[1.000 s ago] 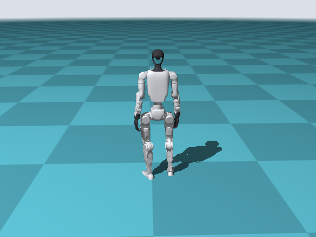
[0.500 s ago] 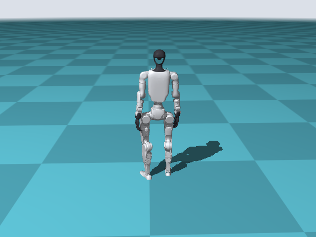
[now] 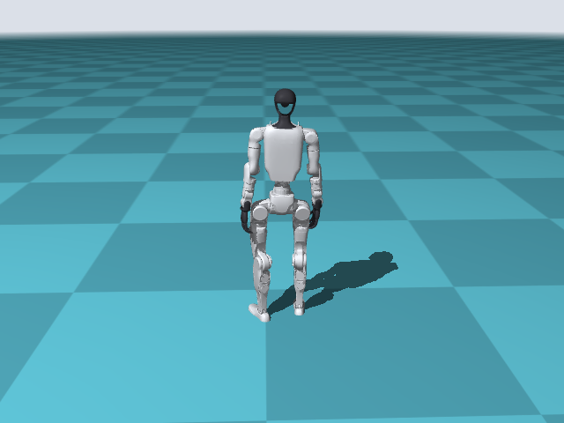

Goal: In place motions

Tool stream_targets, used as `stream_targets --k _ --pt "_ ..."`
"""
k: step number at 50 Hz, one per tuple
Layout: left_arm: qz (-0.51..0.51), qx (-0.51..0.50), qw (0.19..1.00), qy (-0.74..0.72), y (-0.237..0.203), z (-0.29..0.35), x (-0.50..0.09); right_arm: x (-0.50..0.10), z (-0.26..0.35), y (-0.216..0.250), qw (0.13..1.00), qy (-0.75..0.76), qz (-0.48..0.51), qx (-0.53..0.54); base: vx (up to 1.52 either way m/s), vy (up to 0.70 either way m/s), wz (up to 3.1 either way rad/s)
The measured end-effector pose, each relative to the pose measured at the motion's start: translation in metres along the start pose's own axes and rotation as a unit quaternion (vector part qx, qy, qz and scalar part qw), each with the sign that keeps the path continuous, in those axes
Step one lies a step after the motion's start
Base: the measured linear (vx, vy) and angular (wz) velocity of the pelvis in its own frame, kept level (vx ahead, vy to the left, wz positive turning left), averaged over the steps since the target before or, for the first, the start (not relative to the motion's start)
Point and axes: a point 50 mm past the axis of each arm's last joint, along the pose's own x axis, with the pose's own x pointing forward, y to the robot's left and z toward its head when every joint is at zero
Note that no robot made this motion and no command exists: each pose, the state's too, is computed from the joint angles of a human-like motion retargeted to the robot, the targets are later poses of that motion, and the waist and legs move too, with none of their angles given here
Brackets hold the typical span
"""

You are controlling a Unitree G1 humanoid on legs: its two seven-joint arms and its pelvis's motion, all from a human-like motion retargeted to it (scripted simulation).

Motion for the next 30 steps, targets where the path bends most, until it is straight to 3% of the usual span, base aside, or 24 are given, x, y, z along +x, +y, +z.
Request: stream_targets --k 30 --pt "-0.003 0.0 1.0 0.002 -0.0008 -0.0008 -0.0001 -0.0006 -0.005 0.0006 1.0 0.008 0.003 0.007 0.0 0.0 0.0"
